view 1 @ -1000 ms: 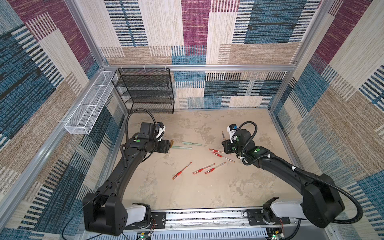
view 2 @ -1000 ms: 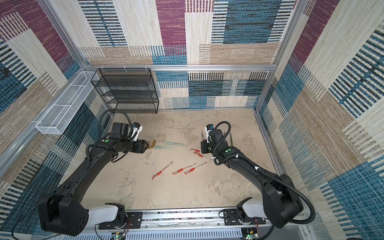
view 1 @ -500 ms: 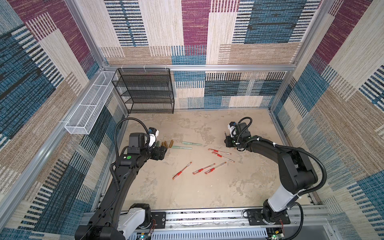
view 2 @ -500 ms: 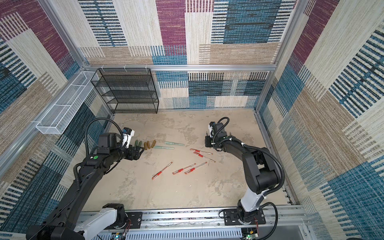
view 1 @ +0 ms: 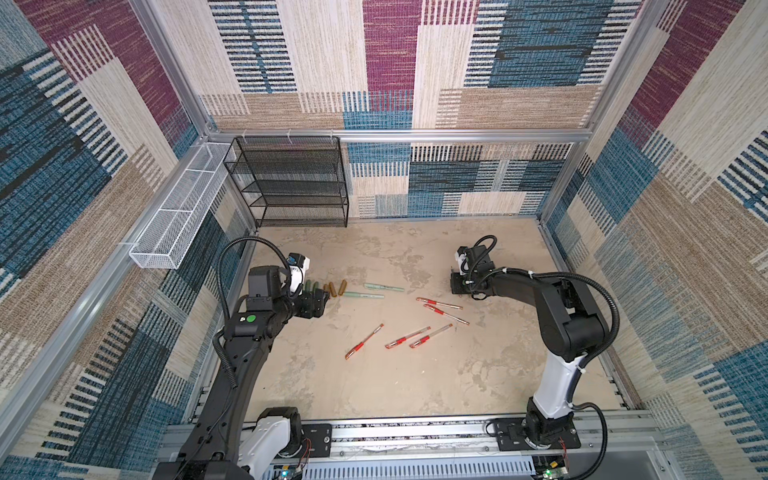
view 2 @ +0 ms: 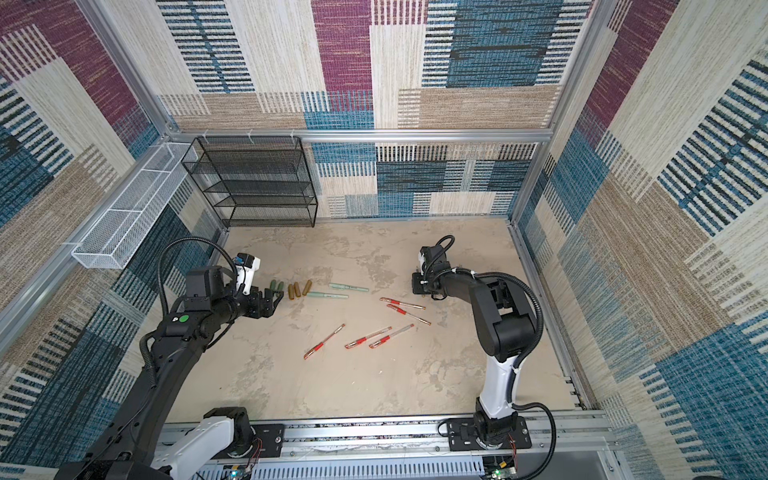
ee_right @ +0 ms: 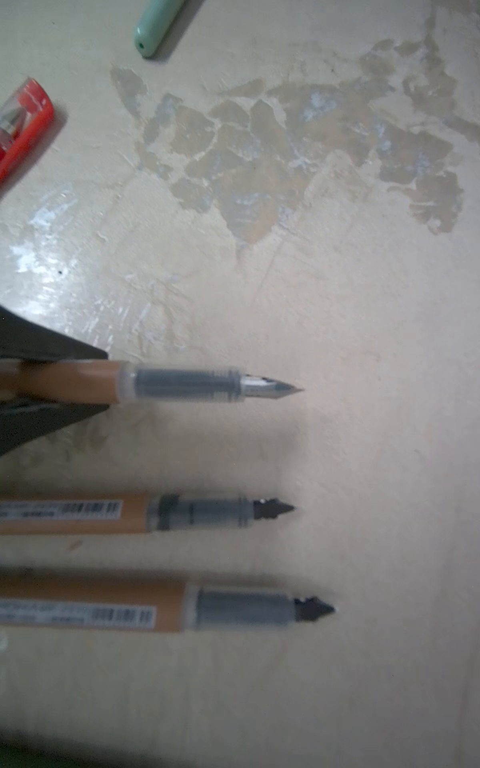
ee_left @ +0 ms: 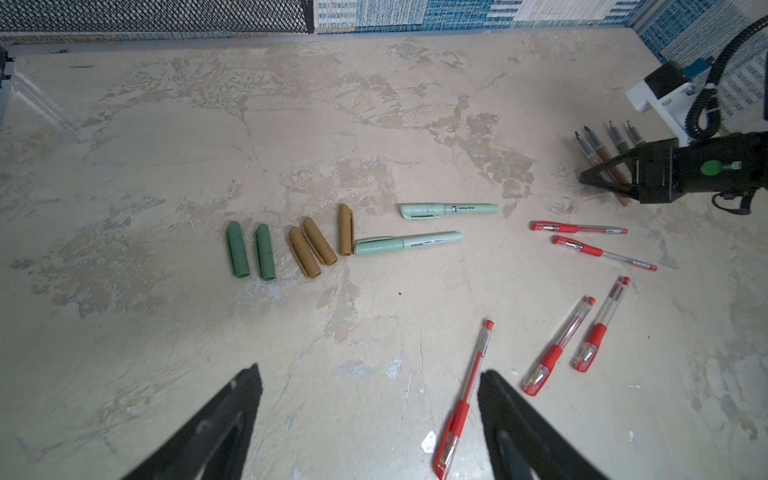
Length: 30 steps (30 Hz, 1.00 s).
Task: Open the pen caps
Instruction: 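Stand the uncapped tan pen beside the upright pens and open right gripper, then move the right gripper to the light-green pen and grasp it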
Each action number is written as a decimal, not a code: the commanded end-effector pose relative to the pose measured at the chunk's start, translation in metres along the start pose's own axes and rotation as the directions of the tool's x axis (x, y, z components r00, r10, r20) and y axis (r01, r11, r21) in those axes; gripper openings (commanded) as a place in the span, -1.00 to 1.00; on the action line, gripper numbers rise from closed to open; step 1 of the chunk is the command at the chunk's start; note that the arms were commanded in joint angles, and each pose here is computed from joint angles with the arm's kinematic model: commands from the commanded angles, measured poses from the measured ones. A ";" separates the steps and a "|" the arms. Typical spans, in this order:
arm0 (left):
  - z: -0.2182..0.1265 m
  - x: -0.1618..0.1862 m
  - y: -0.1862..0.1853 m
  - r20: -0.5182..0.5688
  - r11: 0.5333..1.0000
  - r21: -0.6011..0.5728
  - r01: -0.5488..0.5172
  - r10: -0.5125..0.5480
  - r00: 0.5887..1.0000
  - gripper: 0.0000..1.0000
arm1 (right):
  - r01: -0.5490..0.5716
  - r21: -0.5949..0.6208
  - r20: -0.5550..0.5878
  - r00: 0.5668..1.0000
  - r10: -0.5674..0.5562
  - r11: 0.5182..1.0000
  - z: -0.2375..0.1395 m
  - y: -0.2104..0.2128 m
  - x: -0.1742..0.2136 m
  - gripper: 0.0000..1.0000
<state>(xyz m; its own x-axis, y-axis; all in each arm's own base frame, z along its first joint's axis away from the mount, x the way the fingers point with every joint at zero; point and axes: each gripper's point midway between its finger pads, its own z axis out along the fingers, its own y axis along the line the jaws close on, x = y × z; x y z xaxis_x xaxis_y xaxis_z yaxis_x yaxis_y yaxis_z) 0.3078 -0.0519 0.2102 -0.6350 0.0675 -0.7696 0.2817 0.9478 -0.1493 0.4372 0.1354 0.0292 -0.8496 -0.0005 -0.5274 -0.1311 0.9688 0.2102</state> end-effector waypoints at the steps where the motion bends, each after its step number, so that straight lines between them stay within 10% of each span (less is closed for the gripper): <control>1: 0.000 -0.004 -0.003 0.022 1.000 0.020 -0.006 0.005 1.000 0.71 | 0.022 0.079 0.003 1.000 -0.022 0.997 0.003 -0.014 0.000 -0.67; 19: 0.003 -0.003 0.001 0.008 1.000 0.020 0.020 -0.021 1.000 0.71 | 0.044 -0.014 0.062 0.997 -0.043 0.999 -0.032 0.012 -0.031 -0.48; 30: 0.003 -0.004 0.002 0.021 1.000 0.021 0.023 -0.023 1.000 0.72 | 0.337 -0.173 0.113 0.940 -0.321 0.926 -0.031 0.110 -0.041 -0.11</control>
<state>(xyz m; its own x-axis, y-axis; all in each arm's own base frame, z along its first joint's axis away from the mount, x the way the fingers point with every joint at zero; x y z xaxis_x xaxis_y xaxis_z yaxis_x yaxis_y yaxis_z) 0.3103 -0.0491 0.2056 -0.6479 0.0465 -0.7603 0.2713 0.9467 -0.1733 0.4457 0.2166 0.1047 -0.7270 -0.1996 -0.6570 -0.4104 0.8934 0.1827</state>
